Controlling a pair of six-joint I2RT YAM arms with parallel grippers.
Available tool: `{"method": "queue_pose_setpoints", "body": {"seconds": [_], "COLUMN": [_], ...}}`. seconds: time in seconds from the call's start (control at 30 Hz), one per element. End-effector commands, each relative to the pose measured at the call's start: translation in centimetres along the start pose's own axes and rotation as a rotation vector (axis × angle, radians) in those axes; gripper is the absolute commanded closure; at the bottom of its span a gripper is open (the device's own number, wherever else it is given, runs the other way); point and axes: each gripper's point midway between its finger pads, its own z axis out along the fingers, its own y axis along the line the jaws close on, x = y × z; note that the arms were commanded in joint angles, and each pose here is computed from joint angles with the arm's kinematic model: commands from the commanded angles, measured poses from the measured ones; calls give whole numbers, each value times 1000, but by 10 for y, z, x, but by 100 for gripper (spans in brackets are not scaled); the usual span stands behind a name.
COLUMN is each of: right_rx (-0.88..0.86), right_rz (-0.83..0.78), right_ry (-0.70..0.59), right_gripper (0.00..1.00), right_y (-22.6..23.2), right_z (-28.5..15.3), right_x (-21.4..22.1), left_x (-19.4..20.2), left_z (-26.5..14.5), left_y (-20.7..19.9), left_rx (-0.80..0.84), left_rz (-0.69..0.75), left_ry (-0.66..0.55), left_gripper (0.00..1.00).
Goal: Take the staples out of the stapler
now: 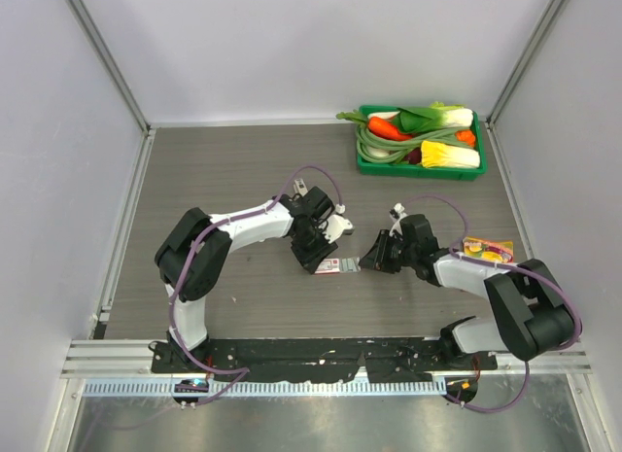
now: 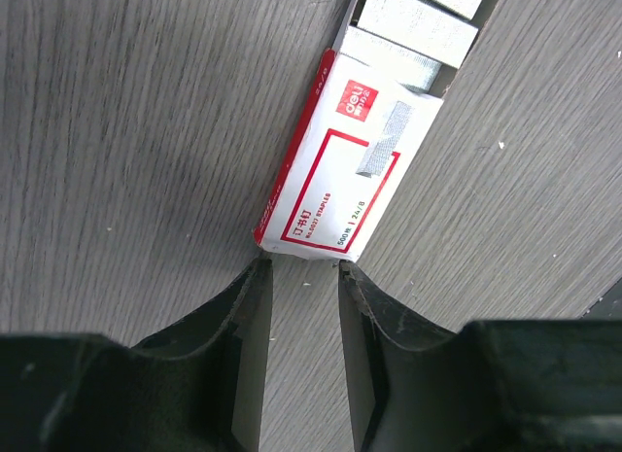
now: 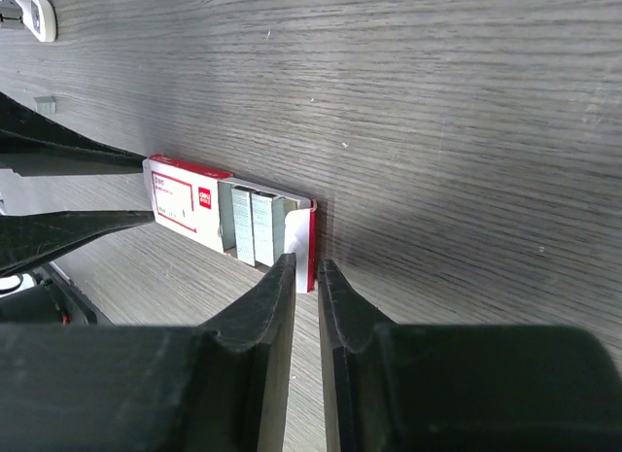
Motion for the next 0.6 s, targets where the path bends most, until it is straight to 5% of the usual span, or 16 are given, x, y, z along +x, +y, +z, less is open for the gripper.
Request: {"method": "queue_pose_setpoints", "body": {"seconds": [0.0, 0.57], "right_rx": [-45, -79], "right_rz": [-1, 19], "right_ry": [-26, -23], "right_gripper": [80, 88], "right_y": [8, 13], "right_z": [3, 8], "right_x": [-7, -5], "left_x": [-7, -12], "left_z": [-6, -4], "left_y": [1, 2], "left_rx": [-22, -16], "left_rz": [23, 22], "left_ry": [-31, -37], "left_gripper": [63, 63]}}
